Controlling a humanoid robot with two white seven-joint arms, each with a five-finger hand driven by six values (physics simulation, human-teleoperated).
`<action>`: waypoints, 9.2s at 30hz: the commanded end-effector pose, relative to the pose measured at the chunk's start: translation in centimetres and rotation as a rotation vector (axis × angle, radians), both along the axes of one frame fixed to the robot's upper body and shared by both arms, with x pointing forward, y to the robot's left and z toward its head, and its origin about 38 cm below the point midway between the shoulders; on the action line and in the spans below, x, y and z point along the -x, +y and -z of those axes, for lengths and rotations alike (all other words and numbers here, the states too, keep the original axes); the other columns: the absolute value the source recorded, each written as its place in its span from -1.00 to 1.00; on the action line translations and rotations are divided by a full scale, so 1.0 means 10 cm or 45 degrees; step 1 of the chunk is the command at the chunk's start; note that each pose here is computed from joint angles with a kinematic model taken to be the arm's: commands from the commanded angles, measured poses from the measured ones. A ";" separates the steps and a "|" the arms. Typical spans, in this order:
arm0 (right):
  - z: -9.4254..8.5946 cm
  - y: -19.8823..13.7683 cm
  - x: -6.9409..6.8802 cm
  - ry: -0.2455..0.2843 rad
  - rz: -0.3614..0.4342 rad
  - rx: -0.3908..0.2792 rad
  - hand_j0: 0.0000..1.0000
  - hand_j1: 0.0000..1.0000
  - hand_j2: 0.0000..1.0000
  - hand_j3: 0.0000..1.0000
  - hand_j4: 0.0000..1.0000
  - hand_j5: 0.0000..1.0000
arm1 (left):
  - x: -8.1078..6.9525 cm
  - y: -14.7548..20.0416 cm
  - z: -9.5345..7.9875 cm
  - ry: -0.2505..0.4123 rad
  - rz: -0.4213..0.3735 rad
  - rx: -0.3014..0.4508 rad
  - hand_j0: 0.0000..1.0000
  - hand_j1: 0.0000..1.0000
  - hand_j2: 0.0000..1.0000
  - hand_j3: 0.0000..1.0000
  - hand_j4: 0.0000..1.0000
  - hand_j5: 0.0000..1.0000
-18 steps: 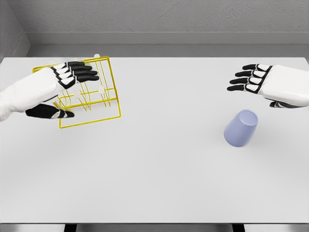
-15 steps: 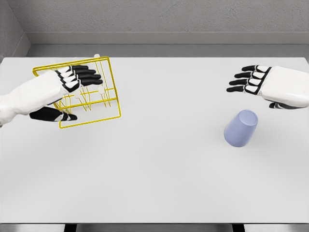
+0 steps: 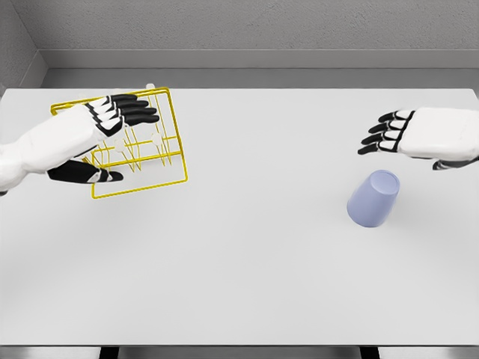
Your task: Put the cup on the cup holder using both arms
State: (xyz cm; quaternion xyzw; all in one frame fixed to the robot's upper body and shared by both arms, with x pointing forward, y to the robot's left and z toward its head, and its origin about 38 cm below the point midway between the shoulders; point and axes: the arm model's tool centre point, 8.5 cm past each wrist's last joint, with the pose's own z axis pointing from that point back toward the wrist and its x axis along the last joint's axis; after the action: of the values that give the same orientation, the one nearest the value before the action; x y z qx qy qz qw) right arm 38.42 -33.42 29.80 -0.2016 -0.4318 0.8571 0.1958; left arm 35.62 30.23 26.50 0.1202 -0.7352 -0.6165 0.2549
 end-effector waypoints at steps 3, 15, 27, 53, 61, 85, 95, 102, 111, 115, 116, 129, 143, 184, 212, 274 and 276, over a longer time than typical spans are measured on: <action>0.24 0.06 -0.08 0.063 0.006 0.008 1.00 1.00 1.00 1.00 1.00 1.00 | 0.00 -0.17 0.09 0.020 0.030 0.109 1.00 1.00 1.00 1.00 1.00 1.00; 0.54 0.13 -0.09 0.106 -0.014 0.089 0.99 0.99 0.99 0.99 0.99 0.99 | 0.28 -0.78 0.78 0.349 0.234 0.274 1.00 1.00 1.00 1.00 1.00 1.00; 0.54 0.25 0.02 0.108 -0.079 0.101 0.99 0.99 0.99 0.99 0.99 0.99 | 0.54 -0.84 1.09 0.690 0.296 0.493 1.00 1.00 1.00 1.00 1.00 1.00; 0.82 0.22 0.02 0.179 -0.068 0.162 0.49 0.49 0.49 0.49 0.49 0.49 | 0.34 -0.76 1.51 1.388 -0.114 0.710 1.00 1.00 1.00 1.00 1.00 1.00; 0.81 0.22 0.02 0.176 -0.066 0.160 0.28 0.28 0.28 0.28 0.28 0.28 | 0.31 -0.74 1.60 1.390 -0.147 0.701 1.00 1.00 1.00 1.00 1.00 1.00; 0.45 0.62 0.02 0.050 -0.201 0.061 0.28 0.28 0.28 0.28 0.28 0.28 | 0.24 -0.81 1.79 1.439 -0.202 0.723 1.00 1.00 1.00 1.00 1.00 1.00; 0.51 1.00 0.01 0.061 -0.296 -0.047 0.28 0.28 0.28 0.28 0.28 0.28 | 0.22 -0.80 1.79 1.436 -0.209 0.723 1.00 1.00 1.00 1.00 1.00 1.00; 0.49 1.38 0.01 0.047 -0.393 -0.140 0.29 0.29 0.29 0.29 0.29 0.29 | 0.21 -0.80 1.79 1.434 -0.209 0.723 1.00 1.00 1.00 1.00 1.00 1.00; 0.51 1.56 0.03 0.053 -0.436 -0.184 0.29 0.29 0.29 0.29 0.29 0.29 | 0.19 -0.78 1.78 1.427 -0.215 0.721 1.00 1.00 1.00 1.00 1.00 1.00; 0.57 1.58 0.05 0.075 -0.446 -0.174 0.31 0.31 0.31 0.31 0.31 0.31 | 0.18 -0.78 1.78 1.426 -0.216 0.721 1.00 1.00 1.00 1.00 1.00 1.00; 0.58 1.58 0.05 0.078 -0.448 -0.173 0.31 0.31 0.31 0.31 0.31 0.31 | 0.18 -0.77 1.79 1.427 -0.222 0.720 1.00 1.00 1.00 1.00 1.00 1.00; 0.13 1.41 -0.07 -0.027 -0.388 -0.305 1.00 1.00 1.00 1.00 1.00 1.00 | 0.16 -0.79 1.81 1.431 -0.224 0.731 1.00 1.00 1.00 1.00 1.00 1.00; 0.23 -0.05 0.12 -0.041 0.158 -0.869 1.00 1.00 1.00 1.00 1.00 1.00 | 0.05 -1.09 1.77 1.457 -0.178 0.730 1.00 1.00 1.00 1.00 1.00 1.00; 0.37 -0.08 0.11 -0.010 0.197 -0.916 1.00 1.00 1.00 1.00 1.00 1.00 | -0.06 -1.91 1.79 1.577 -0.075 0.723 1.00 1.00 1.00 1.00 1.00 1.00; 0.38 -0.08 0.11 -0.007 0.199 -0.916 1.00 1.00 1.00 1.00 1.00 1.00 | -0.08 -1.93 1.64 1.537 -0.033 0.781 0.17 0.17 0.17 0.17 0.17 0.17; 0.39 -0.09 0.10 -0.003 0.205 -0.917 1.00 1.00 1.00 1.00 1.00 1.00 | -0.44 -0.27 0.26 1.033 -0.188 0.951 0.20 0.20 0.20 0.20 0.20 0.20; 0.39 -0.09 0.11 -0.004 0.204 -0.915 1.00 1.00 1.00 1.00 1.00 1.00 | -0.46 -0.25 0.28 1.036 -0.200 0.954 0.20 0.20 0.20 0.20 0.20 0.20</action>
State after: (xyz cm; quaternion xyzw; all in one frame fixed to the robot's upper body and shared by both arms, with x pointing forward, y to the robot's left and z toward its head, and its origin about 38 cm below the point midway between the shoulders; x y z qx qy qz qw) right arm 37.37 -34.28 25.83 -0.1559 -0.6867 0.6344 0.3190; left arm 40.12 27.39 23.87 -0.1735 -0.7359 -0.2932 0.5851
